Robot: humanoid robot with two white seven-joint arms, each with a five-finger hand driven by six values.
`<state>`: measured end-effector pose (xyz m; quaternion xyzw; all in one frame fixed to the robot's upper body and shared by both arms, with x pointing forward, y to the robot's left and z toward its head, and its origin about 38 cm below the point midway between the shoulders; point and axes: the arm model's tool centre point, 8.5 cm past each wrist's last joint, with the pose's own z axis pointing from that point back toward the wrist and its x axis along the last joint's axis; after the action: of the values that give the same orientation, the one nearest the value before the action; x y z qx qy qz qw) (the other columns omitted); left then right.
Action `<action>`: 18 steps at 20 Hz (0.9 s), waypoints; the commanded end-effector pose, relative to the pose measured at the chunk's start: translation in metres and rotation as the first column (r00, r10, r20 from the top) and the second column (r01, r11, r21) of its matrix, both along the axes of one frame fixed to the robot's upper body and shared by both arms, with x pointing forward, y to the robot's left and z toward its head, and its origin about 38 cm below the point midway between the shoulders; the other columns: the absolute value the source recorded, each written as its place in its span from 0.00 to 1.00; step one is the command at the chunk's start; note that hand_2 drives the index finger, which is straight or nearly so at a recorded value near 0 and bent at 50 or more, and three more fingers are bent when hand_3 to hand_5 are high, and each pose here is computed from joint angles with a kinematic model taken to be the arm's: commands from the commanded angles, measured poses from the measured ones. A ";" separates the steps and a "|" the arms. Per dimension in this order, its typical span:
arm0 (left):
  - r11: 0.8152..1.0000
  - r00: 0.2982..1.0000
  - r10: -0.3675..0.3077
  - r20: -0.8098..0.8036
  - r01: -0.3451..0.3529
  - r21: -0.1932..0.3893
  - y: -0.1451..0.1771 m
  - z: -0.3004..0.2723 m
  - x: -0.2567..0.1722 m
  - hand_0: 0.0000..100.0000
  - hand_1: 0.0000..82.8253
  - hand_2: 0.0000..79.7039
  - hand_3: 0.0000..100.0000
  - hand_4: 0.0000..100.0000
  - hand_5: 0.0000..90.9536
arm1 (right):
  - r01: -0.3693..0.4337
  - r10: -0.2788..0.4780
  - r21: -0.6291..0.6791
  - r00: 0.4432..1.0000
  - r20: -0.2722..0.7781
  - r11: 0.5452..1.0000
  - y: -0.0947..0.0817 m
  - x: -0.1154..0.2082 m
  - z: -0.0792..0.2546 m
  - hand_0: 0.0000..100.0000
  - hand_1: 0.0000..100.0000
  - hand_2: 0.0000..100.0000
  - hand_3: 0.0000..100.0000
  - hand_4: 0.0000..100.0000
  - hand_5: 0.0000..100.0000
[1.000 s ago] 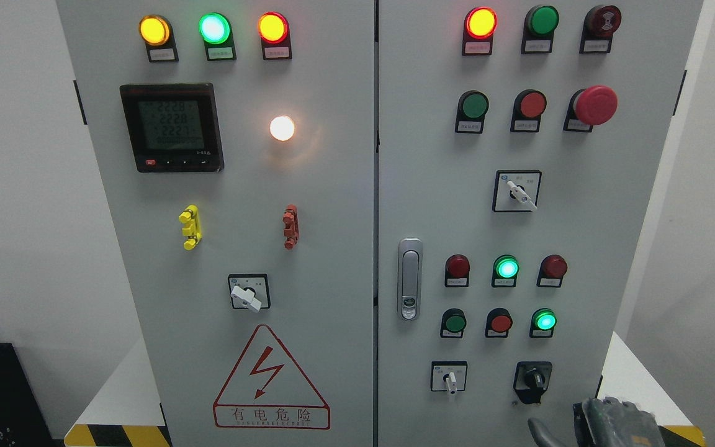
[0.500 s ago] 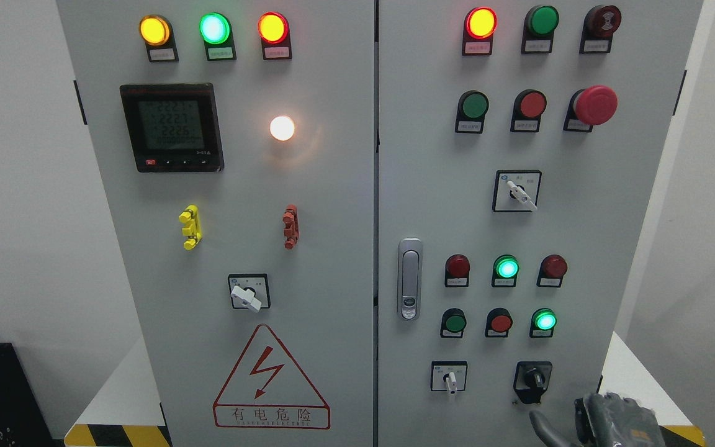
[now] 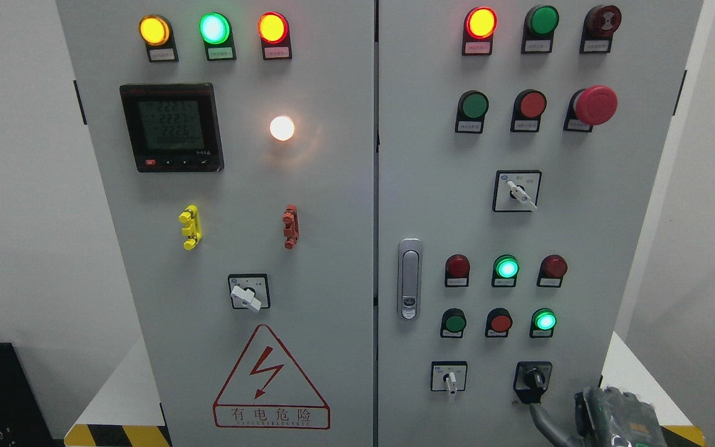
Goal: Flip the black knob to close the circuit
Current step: 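Grip the black knob with the right hand and twist it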
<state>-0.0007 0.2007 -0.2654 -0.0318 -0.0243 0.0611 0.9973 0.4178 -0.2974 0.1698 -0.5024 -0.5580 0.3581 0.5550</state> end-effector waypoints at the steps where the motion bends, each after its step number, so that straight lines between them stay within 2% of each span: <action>1: 1.000 1.000 0.001 -0.001 -0.001 0.001 0.000 0.000 -0.001 0.12 0.67 0.00 0.00 0.00 0.00 | -0.005 0.005 0.001 1.000 -0.013 1.000 0.003 0.003 -0.003 0.00 0.09 0.93 1.00 0.86 0.88; 18: 1.000 1.000 -0.002 0.000 0.002 0.001 0.000 0.000 0.000 0.12 0.67 0.00 0.00 0.00 0.00 | 0.012 -0.012 0.016 1.000 -0.002 1.000 0.007 0.009 0.005 0.00 0.10 0.93 1.00 0.86 0.89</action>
<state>-0.0007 0.2007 -0.2654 -0.0318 -0.0242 0.0610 0.9973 0.4259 -0.2926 0.1756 -0.5022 -0.5584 0.3520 0.5586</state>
